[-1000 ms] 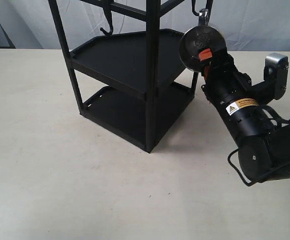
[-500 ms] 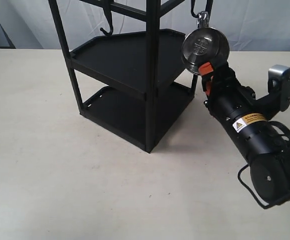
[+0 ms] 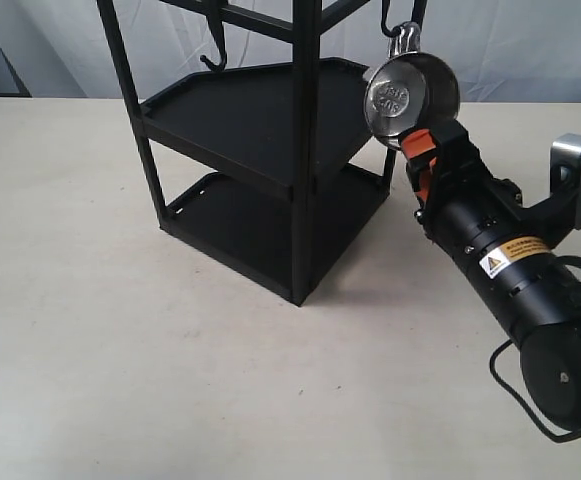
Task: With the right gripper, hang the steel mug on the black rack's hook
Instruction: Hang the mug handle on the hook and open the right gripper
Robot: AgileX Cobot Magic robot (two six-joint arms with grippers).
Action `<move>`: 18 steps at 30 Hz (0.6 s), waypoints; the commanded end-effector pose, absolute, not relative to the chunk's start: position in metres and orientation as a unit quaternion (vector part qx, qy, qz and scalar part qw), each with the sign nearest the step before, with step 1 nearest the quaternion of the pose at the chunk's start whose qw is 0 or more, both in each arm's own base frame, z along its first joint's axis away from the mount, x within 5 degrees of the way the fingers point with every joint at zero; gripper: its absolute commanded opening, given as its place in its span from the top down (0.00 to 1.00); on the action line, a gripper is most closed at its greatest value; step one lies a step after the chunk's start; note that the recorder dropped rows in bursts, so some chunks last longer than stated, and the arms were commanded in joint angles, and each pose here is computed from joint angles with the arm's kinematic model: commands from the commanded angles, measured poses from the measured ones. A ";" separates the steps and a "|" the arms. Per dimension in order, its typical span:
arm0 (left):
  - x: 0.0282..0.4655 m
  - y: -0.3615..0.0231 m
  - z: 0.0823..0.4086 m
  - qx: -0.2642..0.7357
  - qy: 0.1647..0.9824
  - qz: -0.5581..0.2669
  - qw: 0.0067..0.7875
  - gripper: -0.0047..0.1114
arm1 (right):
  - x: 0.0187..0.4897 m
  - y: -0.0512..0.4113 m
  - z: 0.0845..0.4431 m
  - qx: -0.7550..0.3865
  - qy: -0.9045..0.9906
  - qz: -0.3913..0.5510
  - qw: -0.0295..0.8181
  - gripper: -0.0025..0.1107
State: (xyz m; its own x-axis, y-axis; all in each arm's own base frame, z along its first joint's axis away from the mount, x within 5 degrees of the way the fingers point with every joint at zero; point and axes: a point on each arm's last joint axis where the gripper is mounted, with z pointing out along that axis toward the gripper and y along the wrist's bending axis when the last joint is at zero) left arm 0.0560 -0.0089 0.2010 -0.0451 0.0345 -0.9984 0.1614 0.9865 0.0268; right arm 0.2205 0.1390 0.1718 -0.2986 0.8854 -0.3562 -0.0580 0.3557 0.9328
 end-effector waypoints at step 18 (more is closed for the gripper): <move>0.056 -0.009 0.202 0.069 0.718 -0.048 0.691 0.95 | 0.215 0.136 0.182 0.299 0.638 0.487 0.515 0.57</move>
